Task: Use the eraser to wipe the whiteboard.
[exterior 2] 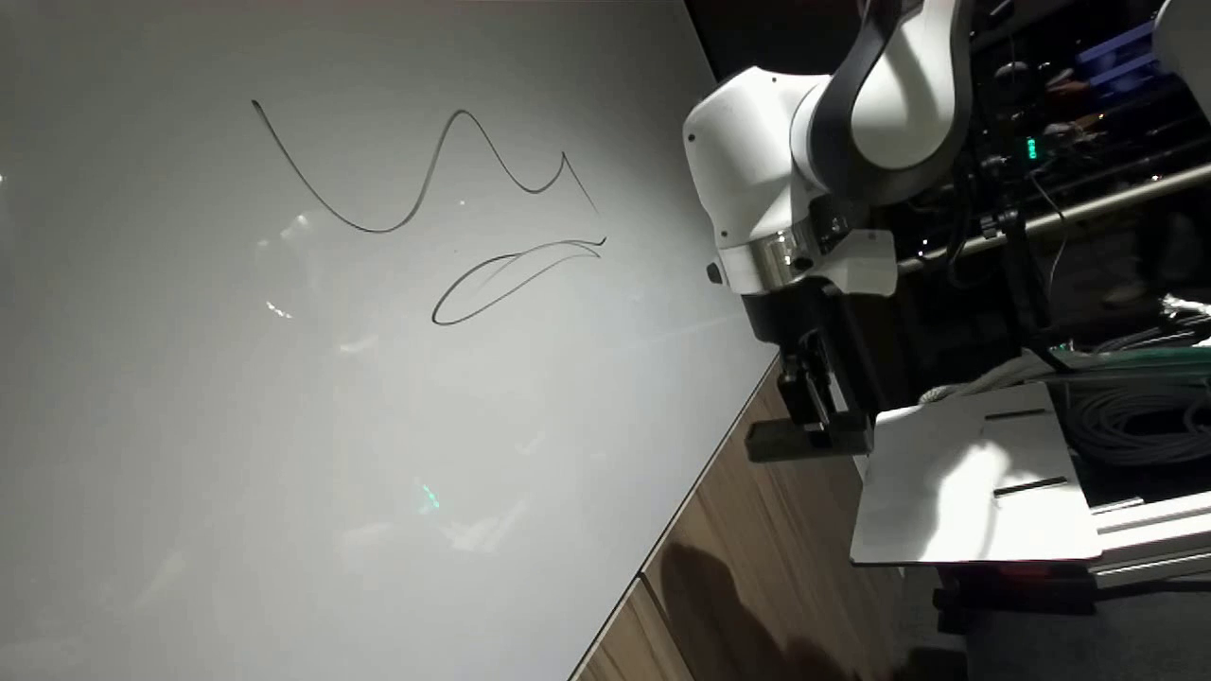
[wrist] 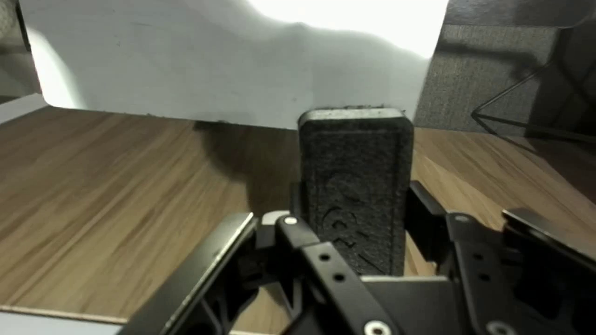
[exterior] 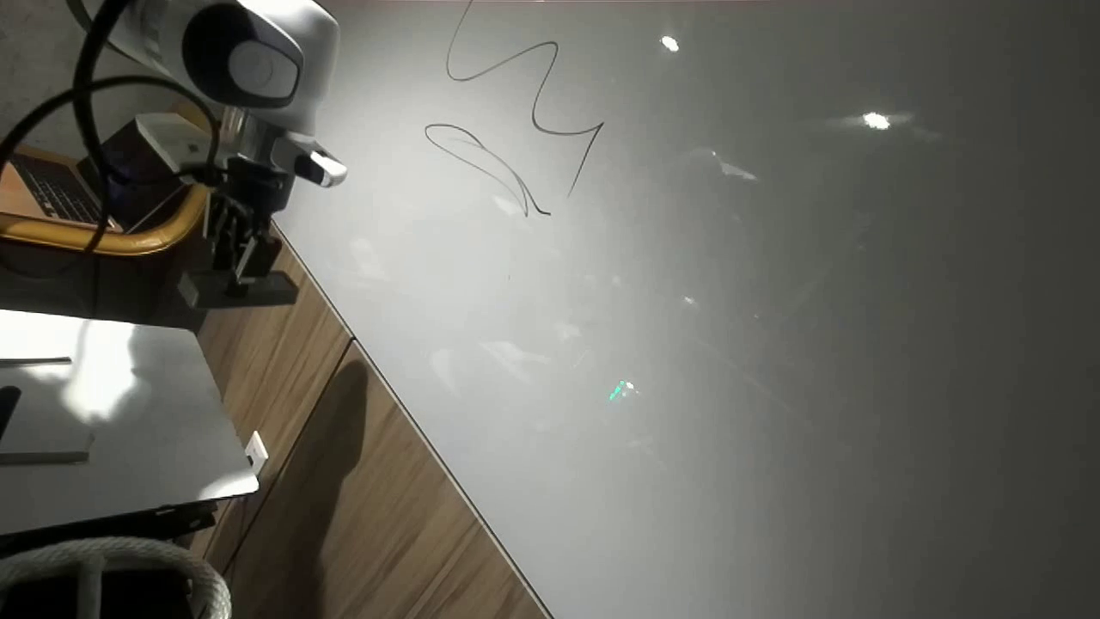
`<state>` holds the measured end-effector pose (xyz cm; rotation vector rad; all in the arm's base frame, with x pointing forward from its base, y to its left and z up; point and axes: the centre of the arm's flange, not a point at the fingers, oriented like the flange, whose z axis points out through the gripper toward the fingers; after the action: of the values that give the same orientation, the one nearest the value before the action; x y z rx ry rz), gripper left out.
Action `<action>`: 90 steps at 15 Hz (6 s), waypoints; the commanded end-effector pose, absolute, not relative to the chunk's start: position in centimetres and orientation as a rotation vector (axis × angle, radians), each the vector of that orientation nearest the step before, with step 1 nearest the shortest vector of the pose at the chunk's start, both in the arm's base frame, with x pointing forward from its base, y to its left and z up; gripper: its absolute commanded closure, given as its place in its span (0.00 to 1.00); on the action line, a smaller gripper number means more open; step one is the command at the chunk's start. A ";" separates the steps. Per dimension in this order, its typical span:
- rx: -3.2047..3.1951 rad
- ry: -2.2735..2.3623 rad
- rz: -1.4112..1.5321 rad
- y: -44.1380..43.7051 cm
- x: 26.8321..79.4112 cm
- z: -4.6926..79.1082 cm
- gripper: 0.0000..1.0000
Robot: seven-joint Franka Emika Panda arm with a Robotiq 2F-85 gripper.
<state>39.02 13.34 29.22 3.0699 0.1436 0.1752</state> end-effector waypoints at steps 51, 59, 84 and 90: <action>2.592 0.415 1.190 31.2 56.5 60.6 0.72; 2.536 0.406 1.159 32.5 57.0 66.4 0.72; 2.549 0.382 0.933 27.0 58.5 59.7 0.72; 2.553 0.248 0.881 18.7 58.2 59.7 0.72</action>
<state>56.05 25.76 59.51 2.5876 0.3098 0.8417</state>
